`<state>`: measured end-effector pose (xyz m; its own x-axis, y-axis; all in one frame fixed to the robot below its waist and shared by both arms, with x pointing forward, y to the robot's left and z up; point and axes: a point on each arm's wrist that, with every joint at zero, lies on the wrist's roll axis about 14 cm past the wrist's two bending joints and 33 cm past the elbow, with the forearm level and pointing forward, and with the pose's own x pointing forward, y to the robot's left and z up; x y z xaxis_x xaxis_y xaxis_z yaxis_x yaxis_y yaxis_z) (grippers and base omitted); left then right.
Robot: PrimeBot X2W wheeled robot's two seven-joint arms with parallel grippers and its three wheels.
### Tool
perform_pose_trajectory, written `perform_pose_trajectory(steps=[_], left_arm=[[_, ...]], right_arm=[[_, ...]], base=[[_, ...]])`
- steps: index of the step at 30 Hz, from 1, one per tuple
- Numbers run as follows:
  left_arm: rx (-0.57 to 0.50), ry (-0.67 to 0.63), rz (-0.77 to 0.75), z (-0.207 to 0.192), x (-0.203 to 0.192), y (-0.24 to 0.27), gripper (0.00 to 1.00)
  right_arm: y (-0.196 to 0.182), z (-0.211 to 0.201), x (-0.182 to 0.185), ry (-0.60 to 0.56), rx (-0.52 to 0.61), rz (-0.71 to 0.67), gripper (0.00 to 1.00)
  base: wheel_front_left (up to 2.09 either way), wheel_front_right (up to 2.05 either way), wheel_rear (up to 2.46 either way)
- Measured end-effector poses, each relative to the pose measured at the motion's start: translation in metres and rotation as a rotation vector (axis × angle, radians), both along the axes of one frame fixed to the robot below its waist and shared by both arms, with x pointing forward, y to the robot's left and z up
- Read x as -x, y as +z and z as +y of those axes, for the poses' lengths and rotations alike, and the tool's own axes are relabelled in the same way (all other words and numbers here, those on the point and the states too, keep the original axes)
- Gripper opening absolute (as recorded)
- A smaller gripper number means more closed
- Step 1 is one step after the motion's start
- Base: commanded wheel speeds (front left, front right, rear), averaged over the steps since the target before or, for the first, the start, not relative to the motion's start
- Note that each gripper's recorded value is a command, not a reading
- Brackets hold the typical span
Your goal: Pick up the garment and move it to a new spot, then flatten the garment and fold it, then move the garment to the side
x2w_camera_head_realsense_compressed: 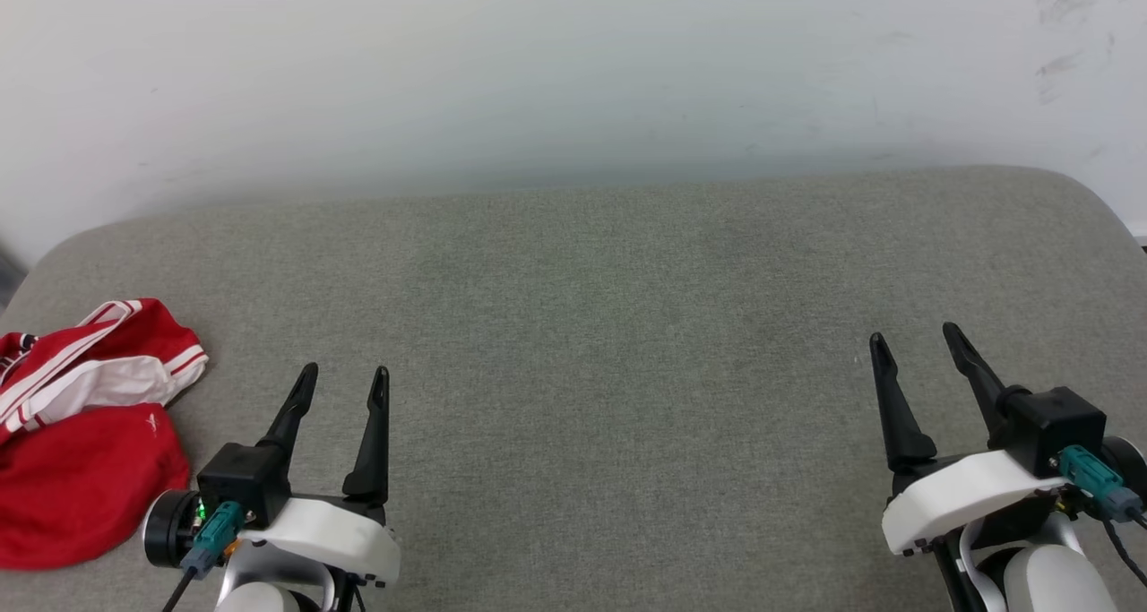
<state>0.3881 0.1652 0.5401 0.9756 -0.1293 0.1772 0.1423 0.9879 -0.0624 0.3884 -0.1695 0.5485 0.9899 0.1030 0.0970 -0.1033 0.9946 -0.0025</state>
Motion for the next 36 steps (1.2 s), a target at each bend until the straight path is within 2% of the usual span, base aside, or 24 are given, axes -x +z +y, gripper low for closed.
perform_pose_trajectory(steps=[10, 17, 36], left_arm=[[0.015, 0.049, -0.001, 0.017, 0.005, 0.001, 1.0], [0.012, 0.132, -0.015, 0.044, 0.017, 0.005, 1.0], [-0.008, 0.475, -0.026, 0.149, 0.093, 0.009, 1.0]], right_arm=[[0.002, 0.013, -0.006, 0.036, 0.0, -0.006, 1.0], [0.013, 0.045, -0.016, 0.124, 0.008, -0.042, 1.0], [0.02, 0.177, -0.024, 0.486, 0.02, -0.064, 1.0]], base=[[0.0, 0.0, 0.0], [0.0, 0.0, 0.0], [0.0, 0.0, 0.0]])
